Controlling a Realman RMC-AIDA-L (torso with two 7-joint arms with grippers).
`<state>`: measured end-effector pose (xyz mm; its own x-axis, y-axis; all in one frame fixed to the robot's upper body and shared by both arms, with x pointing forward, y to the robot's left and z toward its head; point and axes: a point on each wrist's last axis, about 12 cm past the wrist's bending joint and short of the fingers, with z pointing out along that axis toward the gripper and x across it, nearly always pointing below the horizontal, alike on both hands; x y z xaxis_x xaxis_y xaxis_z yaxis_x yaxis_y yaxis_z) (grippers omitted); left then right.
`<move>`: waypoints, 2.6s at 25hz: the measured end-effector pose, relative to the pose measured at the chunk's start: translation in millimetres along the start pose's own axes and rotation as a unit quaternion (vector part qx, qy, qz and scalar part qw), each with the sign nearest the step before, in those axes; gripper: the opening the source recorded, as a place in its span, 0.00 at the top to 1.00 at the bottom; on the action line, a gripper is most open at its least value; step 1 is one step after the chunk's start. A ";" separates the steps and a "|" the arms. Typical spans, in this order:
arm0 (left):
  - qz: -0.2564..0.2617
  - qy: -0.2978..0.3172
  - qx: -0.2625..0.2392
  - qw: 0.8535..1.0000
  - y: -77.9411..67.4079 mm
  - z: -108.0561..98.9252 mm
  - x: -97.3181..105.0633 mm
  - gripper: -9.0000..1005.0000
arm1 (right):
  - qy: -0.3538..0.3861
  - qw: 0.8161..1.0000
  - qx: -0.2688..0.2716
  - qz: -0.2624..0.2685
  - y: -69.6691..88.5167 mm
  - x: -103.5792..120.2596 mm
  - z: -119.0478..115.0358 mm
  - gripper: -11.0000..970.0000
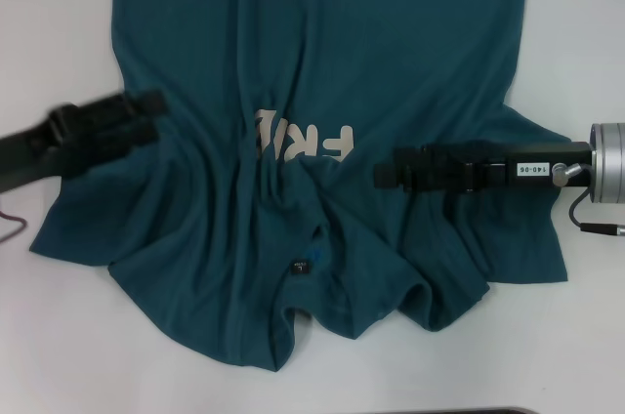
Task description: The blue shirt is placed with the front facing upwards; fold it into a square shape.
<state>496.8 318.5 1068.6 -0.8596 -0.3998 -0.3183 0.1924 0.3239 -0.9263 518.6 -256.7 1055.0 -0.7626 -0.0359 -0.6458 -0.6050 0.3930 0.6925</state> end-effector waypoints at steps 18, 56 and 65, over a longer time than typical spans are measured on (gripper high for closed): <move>-0.037 -0.024 -0.116 0.992 23.7 -50.9 -10.0 0.24 | -0.004 1.000 0.005 0.004 -0.5 -2.5 -3.3 0.03; -0.053 -0.011 -0.169 0.984 37.1 -34.7 -5.9 0.25 | -0.008 1.000 0.005 0.008 -0.6 -2.2 -4.1 0.03; -0.048 0.001 -0.176 0.983 36.1 -30.4 -5.8 0.42 | -0.012 1.000 0.007 0.008 -1.4 -3.5 -6.6 0.03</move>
<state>494.3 358.6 1043.1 -0.8672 -0.4411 -0.2312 -0.0652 0.5608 -0.8254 520.6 -263.2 1058.5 -0.7661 -0.0069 -0.6427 -0.5895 0.4058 0.6984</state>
